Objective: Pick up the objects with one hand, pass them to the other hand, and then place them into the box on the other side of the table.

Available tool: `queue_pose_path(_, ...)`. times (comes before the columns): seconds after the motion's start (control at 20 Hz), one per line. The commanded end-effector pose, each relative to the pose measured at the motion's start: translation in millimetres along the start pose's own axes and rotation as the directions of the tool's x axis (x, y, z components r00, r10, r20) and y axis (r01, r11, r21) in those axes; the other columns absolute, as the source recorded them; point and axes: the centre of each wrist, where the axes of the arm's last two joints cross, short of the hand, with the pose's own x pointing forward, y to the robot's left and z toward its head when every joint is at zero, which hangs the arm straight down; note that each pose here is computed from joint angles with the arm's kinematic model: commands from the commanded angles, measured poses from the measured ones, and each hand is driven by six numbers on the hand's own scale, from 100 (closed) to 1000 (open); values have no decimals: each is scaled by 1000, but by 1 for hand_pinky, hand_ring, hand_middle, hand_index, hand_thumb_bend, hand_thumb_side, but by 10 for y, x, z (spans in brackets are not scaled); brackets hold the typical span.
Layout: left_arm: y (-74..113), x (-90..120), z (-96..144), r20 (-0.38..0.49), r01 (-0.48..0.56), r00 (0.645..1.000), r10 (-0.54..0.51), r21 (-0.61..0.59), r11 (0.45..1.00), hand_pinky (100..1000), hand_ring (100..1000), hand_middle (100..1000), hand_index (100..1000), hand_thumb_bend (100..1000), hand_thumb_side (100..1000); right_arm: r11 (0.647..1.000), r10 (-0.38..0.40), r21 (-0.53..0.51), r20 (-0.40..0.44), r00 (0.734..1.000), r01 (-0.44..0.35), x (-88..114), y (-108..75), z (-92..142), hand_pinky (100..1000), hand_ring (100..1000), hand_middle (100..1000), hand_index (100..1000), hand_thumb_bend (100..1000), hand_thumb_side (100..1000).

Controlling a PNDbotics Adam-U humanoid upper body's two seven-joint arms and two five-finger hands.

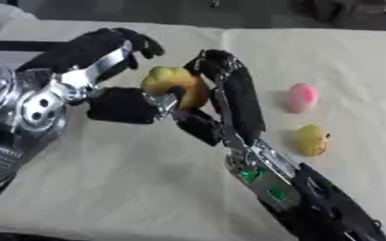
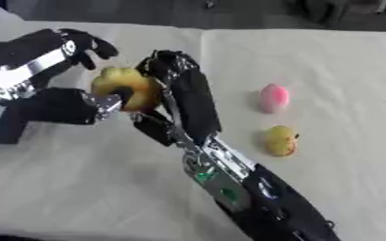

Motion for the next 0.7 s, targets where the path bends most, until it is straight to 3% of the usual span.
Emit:
queue_pose_path(0.05,29,-2,-18,-146,-116,985,90,-179,977,849,764,798,881,287,593,1000,-1,-22,47,999,2,22,-94,-55,617,474,339,335,262,100)
queue_pose_path(0.2,3,-15,-47,-150,-129,984,98,-215,968,850,766,800,878,273,572,1000,-4,-26,67,998,5,24,-119,-59,609,472,338,334,261,100)
queue_pose_path(0.35,-30,-33,-77,-158,-142,982,103,-261,955,847,765,796,853,193,495,999,-4,-32,77,997,6,23,-124,-60,606,470,338,334,261,100)
queue_pose_path(0.45,-32,-25,-74,-154,-144,983,103,-279,950,842,756,784,840,178,502,999,-5,-34,79,997,7,23,-122,-59,605,470,338,334,260,100)
queue_pose_path(0.55,-15,-22,-66,-151,-148,982,110,-274,950,840,740,761,826,100,519,999,-7,-35,78,997,10,25,-117,-55,604,470,337,334,261,100)
queue_pose_path(0.7,-4,-39,-82,-148,-176,979,140,-265,948,821,685,691,775,100,550,999,-9,-34,78,997,12,28,-112,-47,603,471,337,334,262,100)
